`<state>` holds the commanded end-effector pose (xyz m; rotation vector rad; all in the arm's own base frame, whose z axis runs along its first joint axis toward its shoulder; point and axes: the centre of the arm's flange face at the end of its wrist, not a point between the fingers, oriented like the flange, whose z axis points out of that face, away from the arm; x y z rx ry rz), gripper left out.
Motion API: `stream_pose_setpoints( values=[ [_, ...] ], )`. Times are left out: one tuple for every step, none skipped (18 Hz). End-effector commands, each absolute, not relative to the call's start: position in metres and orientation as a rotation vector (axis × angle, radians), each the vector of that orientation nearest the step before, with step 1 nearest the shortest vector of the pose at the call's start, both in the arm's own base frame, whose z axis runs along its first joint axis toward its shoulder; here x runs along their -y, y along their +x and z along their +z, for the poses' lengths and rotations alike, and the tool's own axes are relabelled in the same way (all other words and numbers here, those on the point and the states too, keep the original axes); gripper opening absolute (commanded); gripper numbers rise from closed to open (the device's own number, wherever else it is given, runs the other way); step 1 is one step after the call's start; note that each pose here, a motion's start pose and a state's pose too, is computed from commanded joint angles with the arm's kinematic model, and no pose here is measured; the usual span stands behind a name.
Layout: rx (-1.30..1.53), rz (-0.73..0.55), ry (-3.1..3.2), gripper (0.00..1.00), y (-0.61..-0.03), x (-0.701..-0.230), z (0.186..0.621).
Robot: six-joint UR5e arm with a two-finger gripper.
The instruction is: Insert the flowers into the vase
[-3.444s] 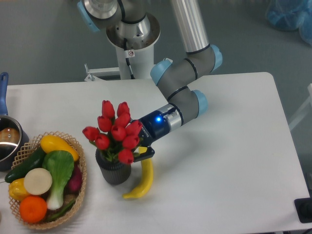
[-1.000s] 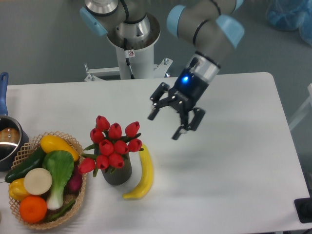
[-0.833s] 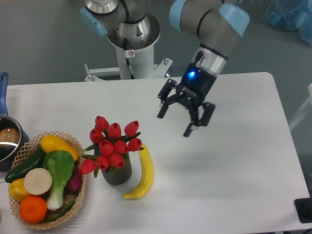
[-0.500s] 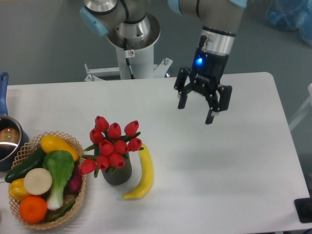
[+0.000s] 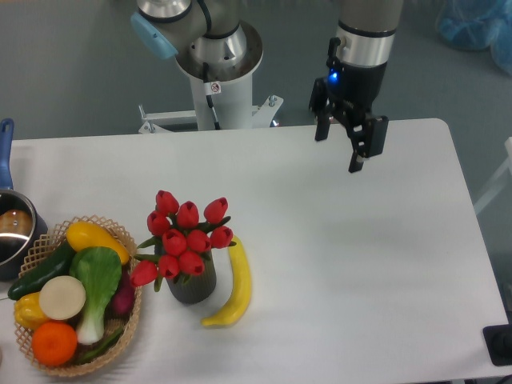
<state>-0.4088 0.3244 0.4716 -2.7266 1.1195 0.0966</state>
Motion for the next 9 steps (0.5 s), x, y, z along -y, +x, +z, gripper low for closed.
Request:
stream_pose_setpoints(
  values=[
    [-1.116,0.065,-2.737,1.00,-0.407,-0.321,0.472],
    [-1.117,0.055,-2.738,1.00,-0.404,-0.322,0.477],
    [-1.125,0.045,-2.742,1.00,-0.401,-0.324,0.480],
    [-1.121,0.044,-2.743,1.00,-0.399,-0.325,0.485],
    [-1.118,0.032,-2.746,1.00,-0.399,-0.324,0.488],
    [-1.117,0.019,-2.745,1.00,-0.398,-0.324,0.487],
    [-1.116,0.016,-2.744,1.00,-0.398,-0.324,0.487],
    [-1.115,0.014,-2.743,1.00,-0.397,-0.324,0.486],
    [-1.114,0.016,-2.740,1.00,-0.398,-0.325,0.487]
  ],
)
